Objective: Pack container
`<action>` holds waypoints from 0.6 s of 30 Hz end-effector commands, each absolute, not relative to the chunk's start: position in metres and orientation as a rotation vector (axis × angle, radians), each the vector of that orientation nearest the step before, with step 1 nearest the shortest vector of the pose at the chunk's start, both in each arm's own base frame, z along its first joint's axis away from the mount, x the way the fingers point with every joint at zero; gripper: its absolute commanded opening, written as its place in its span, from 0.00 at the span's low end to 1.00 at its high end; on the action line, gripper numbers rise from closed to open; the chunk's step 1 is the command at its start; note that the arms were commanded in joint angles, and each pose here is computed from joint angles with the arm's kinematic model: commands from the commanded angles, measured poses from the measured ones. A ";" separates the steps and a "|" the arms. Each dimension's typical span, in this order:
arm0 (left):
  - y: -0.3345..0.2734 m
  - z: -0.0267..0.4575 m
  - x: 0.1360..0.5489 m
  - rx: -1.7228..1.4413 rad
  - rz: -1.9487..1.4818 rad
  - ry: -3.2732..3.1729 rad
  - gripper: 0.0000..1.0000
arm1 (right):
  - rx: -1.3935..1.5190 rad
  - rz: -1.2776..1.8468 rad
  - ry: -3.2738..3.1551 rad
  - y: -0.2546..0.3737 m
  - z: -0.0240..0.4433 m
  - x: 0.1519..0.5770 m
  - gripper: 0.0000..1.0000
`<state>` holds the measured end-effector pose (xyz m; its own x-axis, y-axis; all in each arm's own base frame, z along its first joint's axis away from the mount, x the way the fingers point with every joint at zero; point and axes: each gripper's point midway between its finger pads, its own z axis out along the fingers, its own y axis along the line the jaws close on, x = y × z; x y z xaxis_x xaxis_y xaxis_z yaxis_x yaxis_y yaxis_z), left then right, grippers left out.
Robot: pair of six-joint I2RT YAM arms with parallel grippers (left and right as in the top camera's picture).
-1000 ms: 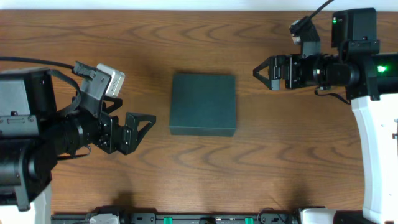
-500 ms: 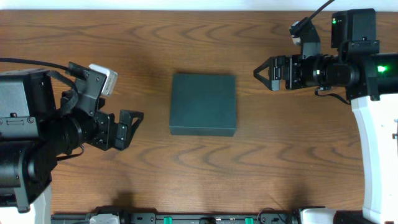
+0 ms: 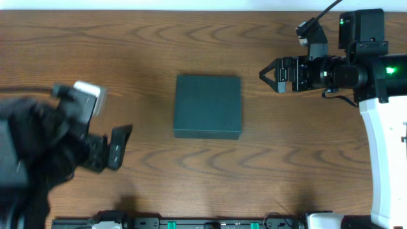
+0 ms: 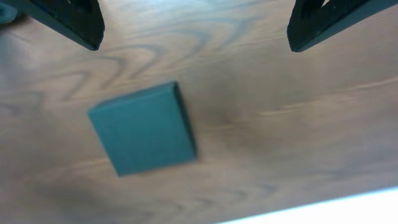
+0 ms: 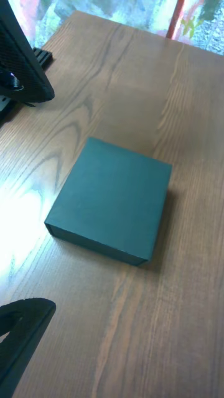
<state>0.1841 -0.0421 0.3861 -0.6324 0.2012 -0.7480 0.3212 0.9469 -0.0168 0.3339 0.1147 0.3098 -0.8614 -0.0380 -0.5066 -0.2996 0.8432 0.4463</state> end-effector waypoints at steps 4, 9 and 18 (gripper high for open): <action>0.005 0.397 0.137 0.000 0.045 2.147 0.95 | -0.269 0.725 2.516 0.118 0.314 0.333 0.99; 0.016 0.361 0.126 -0.087 0.096 2.065 0.95 | -0.269 0.725 2.516 0.118 0.314 0.333 0.99; 0.030 0.259 0.177 -0.213 0.078 1.965 0.95 | -0.268 0.725 2.516 0.118 0.314 0.333 0.99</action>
<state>0.1715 0.0252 0.2815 -0.3854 -0.0597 -0.9208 -0.1470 0.9891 -0.0026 0.3338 0.1147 0.3097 -0.8616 -0.0386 -0.5061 -0.2998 0.8433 0.4460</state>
